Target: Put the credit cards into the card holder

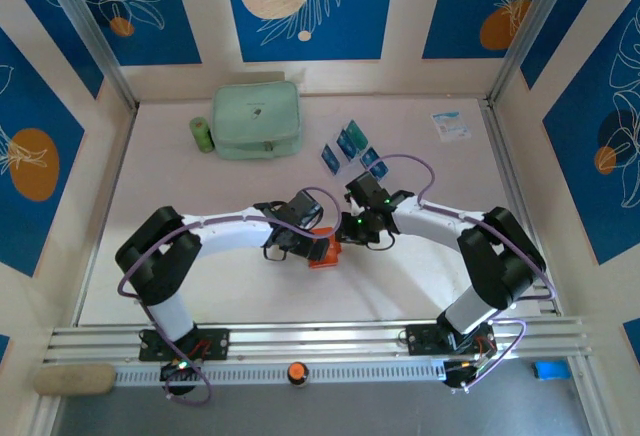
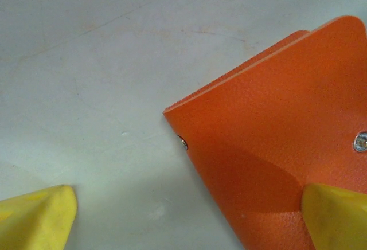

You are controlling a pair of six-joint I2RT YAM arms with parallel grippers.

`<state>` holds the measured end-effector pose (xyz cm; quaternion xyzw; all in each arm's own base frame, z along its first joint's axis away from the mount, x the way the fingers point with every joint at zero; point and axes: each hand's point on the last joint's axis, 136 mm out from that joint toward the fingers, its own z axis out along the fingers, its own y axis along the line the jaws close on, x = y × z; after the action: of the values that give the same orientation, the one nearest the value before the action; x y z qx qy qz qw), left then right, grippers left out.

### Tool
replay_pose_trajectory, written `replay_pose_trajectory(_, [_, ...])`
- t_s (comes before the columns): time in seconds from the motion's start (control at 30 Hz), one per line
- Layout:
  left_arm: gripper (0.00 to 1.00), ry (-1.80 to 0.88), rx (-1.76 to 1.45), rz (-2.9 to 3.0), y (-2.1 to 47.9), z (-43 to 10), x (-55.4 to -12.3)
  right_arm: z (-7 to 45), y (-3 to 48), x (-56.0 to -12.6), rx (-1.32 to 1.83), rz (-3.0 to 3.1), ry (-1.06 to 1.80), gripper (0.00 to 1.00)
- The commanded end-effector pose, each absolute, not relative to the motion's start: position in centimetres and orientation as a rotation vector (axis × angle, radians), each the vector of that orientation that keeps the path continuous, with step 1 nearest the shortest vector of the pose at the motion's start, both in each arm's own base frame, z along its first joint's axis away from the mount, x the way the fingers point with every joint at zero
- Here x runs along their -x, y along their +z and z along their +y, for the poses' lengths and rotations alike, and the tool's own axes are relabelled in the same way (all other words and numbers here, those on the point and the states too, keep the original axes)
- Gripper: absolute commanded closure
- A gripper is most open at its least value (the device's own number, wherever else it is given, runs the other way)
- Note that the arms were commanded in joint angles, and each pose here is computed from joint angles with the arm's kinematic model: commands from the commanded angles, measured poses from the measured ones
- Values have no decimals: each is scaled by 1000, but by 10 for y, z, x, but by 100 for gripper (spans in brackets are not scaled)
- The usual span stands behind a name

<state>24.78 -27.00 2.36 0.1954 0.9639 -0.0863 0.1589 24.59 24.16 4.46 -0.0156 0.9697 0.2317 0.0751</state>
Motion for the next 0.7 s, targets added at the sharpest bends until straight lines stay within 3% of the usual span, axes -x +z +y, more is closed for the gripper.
replay_pose_trajectory(0.0, [0, -37, -597, 2821, 0, -238, -237, 241, 45, -244, 69, 2922, 673, 85])
replay_pose_trajectory(0.33, [0, -42, -595, 2818, 1, -238, -238, 237, 39, -241, 64, 2936, 653, 95])
replay_pose_trajectory(0.67, [0, -49, -597, 2815, 1, -240, -238, 237, 46, -240, 85, 2928, 656, 81])
